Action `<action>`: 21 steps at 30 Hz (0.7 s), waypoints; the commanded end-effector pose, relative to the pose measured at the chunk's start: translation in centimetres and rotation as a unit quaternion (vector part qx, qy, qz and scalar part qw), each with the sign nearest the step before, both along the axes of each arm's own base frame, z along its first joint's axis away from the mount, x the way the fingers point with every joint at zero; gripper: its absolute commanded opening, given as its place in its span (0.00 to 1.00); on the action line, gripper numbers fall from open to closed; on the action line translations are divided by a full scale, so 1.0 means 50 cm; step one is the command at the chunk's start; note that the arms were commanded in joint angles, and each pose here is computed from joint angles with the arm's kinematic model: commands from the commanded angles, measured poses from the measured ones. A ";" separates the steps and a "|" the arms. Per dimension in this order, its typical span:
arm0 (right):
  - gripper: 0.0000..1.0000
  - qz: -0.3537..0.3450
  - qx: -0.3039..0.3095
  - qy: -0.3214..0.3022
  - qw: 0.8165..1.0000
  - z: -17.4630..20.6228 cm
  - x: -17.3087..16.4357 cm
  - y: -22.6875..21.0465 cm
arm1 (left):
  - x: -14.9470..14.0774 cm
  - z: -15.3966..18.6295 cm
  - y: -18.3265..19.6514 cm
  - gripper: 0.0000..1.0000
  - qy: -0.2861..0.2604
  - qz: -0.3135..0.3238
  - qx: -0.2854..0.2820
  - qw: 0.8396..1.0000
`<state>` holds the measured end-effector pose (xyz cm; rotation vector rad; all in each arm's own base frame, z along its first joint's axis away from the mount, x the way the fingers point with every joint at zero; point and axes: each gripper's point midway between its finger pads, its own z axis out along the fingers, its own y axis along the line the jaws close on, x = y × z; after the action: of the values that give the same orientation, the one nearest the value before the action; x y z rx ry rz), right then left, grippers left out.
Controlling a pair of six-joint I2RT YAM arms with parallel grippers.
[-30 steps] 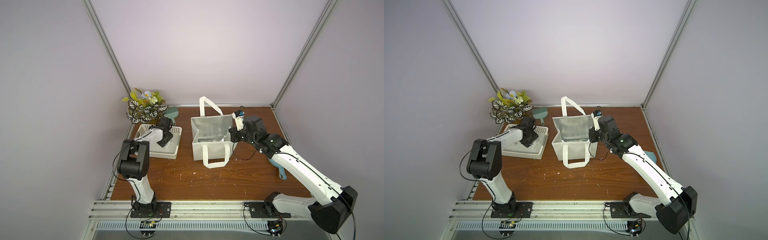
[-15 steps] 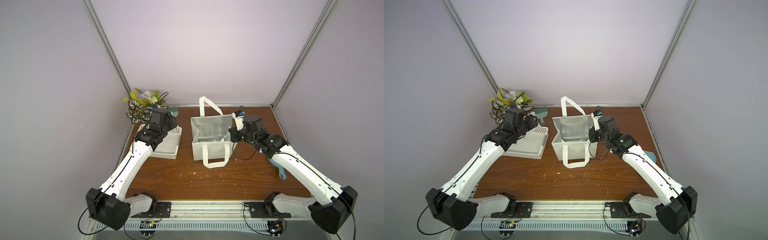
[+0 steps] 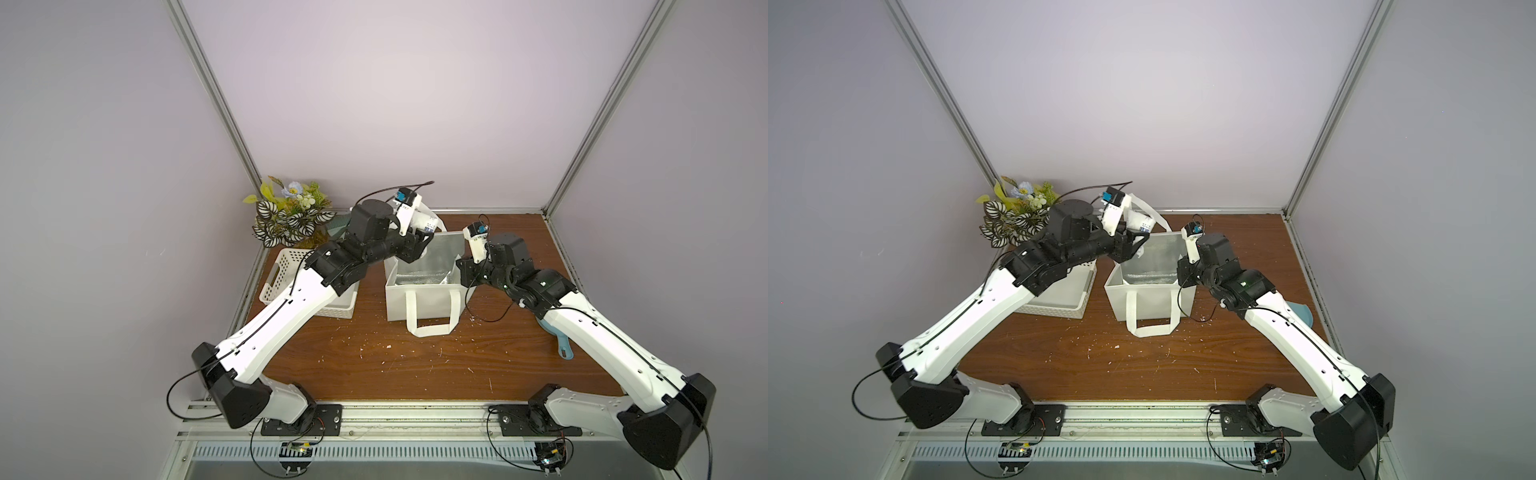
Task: Place the ice pack in the delivery bag
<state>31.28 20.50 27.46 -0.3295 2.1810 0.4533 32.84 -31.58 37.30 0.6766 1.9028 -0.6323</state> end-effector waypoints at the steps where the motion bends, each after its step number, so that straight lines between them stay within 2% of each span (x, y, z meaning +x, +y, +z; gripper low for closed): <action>1: 0.02 0.010 0.025 -0.019 0.999 0.037 -0.016 0.002 | -0.029 -0.061 -0.051 0.30 0.002 -0.073 0.066 0.995; 10: 0.02 0.027 0.025 -0.019 0.999 0.043 -0.028 0.006 | 0.002 -0.259 -0.069 0.29 0.058 -0.088 0.193 0.975; 15: 0.02 0.028 0.019 -0.016 0.999 0.036 -0.027 0.006 | 0.007 -0.335 -0.078 0.26 0.085 -0.101 0.224 0.966; 16: 0.02 0.027 0.018 -0.014 0.999 0.033 -0.027 0.006 | 0.005 -0.348 -0.079 0.30 0.091 -0.107 0.226 0.964; 21: 0.02 0.029 0.018 -0.012 0.999 0.028 -0.025 0.009 | 0.003 -0.423 -0.072 0.33 0.119 -0.110 0.257 0.953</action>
<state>30.31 20.45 27.26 -0.3524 2.1974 0.4764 33.31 -35.41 18.43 1.1430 2.2293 -0.4002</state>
